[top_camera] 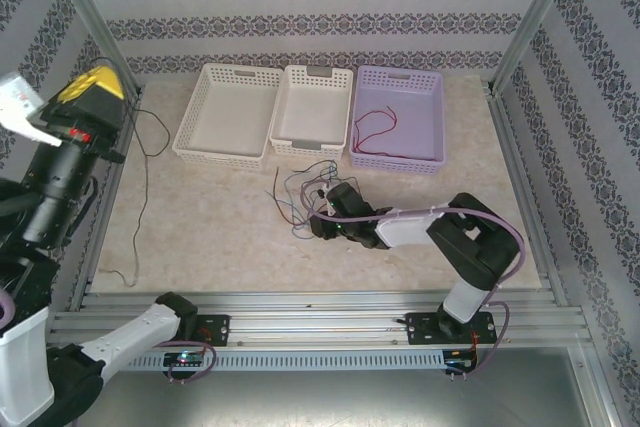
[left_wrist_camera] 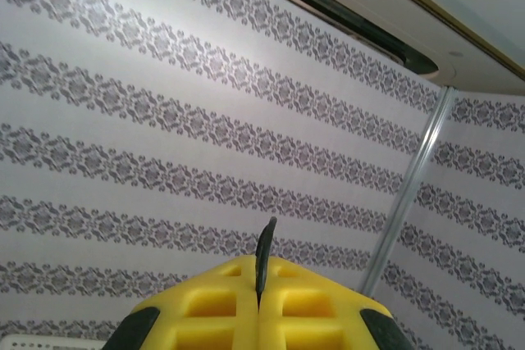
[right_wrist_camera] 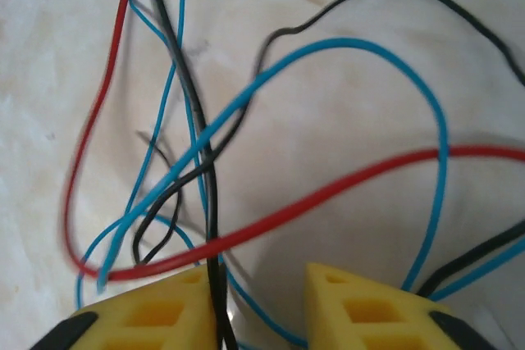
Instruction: Untangle the cables
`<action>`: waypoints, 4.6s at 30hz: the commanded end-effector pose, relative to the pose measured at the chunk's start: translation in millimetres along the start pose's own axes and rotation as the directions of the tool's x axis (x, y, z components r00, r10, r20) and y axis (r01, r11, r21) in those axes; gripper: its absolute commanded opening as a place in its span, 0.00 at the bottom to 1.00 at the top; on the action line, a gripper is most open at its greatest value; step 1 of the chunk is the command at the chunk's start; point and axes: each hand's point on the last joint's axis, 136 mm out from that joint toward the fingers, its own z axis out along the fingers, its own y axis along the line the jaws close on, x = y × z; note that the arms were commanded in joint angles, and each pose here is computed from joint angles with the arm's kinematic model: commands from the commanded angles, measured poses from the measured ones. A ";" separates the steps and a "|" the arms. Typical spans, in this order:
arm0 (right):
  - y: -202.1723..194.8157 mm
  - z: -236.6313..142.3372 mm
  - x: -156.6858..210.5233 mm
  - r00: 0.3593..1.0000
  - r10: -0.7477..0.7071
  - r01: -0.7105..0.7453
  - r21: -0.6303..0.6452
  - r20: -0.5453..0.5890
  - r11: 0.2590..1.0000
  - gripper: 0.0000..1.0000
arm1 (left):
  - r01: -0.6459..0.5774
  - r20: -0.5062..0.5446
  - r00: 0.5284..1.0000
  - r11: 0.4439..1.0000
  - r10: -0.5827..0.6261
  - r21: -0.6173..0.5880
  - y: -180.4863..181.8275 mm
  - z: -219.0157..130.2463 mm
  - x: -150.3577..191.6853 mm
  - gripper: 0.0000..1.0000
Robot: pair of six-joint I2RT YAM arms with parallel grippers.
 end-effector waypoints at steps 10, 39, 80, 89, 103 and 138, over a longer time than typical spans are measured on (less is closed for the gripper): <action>17.4 -130.8 -38.9 0.959 -0.098 0.105 -0.011 0.267 0.994 0.58 | 0.036 -0.158 0.987 0.991 -0.016 0.128 -25.8 83.7 55.6 0.00; 24.4 -256.6 -2.4 0.915 -0.162 0.205 -0.079 0.369 0.976 0.67 | 0.020 -0.188 0.981 0.950 0.041 0.312 -45.3 330.2 193.7 0.00; 36.4 -250.3 5.3 0.915 -0.192 0.252 -0.129 0.356 0.959 0.70 | 0.003 -0.237 0.971 0.984 0.041 0.181 20.8 387.3 299.8 0.00; 38.5 -247.9 6.6 0.917 -0.197 0.257 -0.138 0.346 0.956 0.71 | 0.060 -0.409 0.913 0.991 -0.007 0.117 53.2 376.9 404.8 0.00; 38.1 -246.2 7.5 0.920 -0.199 0.256 -0.134 0.337 0.957 0.73 | 0.066 -0.589 0.799 0.991 -0.123 -0.118 117.6 307.5 528.6 0.00; 49.6 -131.5 -15.7 0.995 -0.098 0.099 -0.036 0.015 0.994 0.74 | -0.077 -0.685 0.728 0.990 -0.027 -0.120 90.6 132.0 385.0 1.00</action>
